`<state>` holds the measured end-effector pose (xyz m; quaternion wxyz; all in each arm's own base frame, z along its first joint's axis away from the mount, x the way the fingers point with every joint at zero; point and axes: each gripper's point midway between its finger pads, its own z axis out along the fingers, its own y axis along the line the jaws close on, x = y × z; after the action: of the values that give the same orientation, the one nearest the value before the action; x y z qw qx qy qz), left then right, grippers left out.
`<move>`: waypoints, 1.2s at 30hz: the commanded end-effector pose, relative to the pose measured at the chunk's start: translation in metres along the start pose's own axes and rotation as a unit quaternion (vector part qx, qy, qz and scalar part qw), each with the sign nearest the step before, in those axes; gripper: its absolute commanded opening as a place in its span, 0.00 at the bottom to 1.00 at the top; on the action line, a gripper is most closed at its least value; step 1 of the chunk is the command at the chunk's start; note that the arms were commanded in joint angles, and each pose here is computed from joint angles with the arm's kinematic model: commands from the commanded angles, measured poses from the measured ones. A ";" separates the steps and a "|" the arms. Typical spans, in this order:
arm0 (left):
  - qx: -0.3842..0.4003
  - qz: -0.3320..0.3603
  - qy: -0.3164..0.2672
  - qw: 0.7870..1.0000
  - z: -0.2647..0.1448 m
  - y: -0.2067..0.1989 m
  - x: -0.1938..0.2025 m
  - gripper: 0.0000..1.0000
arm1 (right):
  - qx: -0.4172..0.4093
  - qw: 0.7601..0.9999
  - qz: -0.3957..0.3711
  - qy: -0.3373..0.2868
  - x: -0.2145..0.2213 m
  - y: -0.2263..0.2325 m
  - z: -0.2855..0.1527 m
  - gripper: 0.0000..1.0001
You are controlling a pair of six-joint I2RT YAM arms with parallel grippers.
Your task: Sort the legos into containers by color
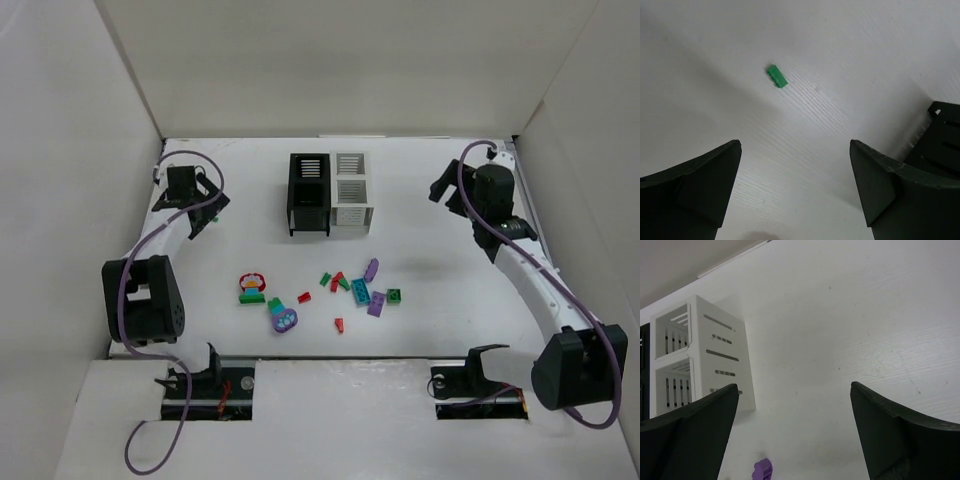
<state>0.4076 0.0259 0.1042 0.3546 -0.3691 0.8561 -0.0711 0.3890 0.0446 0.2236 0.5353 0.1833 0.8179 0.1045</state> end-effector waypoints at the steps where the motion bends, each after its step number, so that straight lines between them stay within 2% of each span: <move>1: 0.051 0.036 0.006 0.998 -0.030 -0.031 0.017 0.87 | -0.014 1.000 0.010 -0.013 -0.003 0.003 0.004 0.97; 5: 0.044 0.054 0.042 0.997 -0.047 -0.021 0.076 0.88 | -0.022 1.000 0.009 -0.003 0.003 0.004 0.004 0.97; 9: 0.011 0.061 0.085 0.995 -0.051 0.008 0.131 0.91 | -0.035 0.999 0.007 0.016 0.014 0.007 0.006 0.97; 15: -0.015 0.081 0.127 0.989 -0.064 0.022 0.175 0.94 | -0.049 0.998 0.006 0.045 0.028 0.012 0.015 0.96; 17: -0.024 0.089 0.118 0.989 -0.068 0.023 0.178 0.98 | -0.051 0.997 0.006 0.051 0.031 0.012 0.017 0.96; 28: -0.073 0.125 0.123 0.982 -0.078 0.050 0.195 0.98 | -0.053 0.997 0.001 0.058 0.035 0.012 0.019 0.96; 36: -0.068 0.156 0.125 0.977 -0.075 0.039 0.204 0.98 | -0.058 0.996 0.005 0.073 0.044 0.013 0.025 0.95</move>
<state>0.2351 -0.1001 0.0299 0.2207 -0.2376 0.9458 -0.0184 0.3892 0.0733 0.1696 0.4627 0.1506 0.8599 0.1543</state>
